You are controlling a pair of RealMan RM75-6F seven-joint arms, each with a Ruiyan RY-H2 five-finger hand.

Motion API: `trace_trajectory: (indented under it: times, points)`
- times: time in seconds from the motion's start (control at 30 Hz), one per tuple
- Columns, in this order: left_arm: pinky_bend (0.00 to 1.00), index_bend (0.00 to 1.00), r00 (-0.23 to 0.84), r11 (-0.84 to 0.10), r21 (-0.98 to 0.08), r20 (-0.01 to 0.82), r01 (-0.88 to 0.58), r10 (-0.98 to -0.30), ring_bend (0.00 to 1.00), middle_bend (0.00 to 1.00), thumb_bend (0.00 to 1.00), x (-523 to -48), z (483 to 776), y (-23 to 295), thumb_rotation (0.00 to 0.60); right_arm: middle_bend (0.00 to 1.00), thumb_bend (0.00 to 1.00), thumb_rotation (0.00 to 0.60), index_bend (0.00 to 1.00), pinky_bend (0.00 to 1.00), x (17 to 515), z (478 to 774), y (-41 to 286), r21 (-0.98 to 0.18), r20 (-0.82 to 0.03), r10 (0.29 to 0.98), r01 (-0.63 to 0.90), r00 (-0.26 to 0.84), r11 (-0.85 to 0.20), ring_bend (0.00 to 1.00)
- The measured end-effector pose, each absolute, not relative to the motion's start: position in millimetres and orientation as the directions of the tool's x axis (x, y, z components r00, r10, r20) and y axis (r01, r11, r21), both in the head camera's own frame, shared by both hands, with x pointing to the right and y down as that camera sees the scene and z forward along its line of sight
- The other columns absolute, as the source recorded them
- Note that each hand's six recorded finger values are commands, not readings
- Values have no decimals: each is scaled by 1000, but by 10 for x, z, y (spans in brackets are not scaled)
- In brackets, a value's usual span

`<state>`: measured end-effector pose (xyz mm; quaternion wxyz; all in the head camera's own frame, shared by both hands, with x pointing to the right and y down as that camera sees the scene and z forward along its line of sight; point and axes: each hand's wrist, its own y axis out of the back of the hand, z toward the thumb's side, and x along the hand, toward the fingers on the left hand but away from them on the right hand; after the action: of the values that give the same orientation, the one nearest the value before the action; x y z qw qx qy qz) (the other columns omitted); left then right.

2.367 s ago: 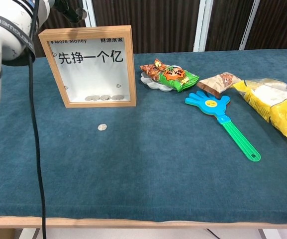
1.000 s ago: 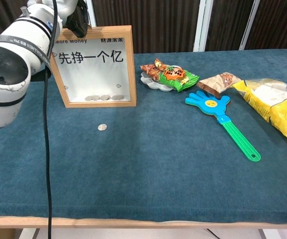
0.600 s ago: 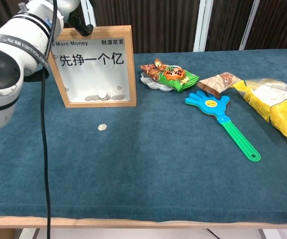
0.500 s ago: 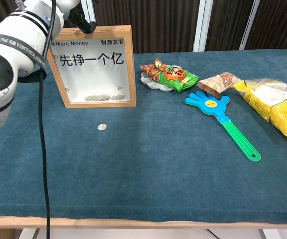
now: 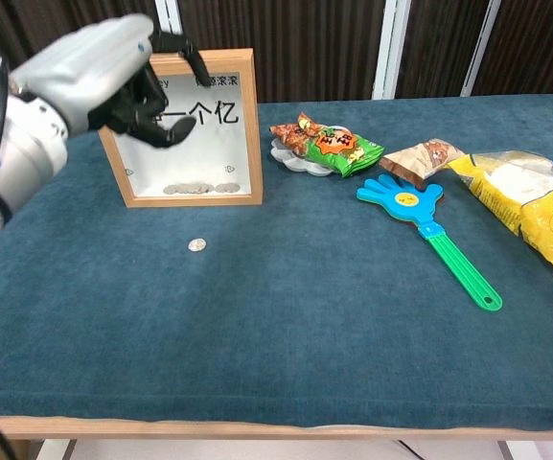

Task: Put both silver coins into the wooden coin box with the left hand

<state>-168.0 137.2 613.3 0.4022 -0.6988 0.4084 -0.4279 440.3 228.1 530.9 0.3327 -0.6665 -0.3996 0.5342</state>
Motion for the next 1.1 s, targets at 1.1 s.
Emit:
trace_trajectory:
  times: [1.1]
  points:
    - [1000, 425, 209, -486, -856, 450, -176, -868, 1000, 1000, 384, -1598, 7571, 1809, 600, 0, 154, 600, 0, 0, 4447, 5295, 2263, -869, -444, 890, 191, 102, -456, 0]
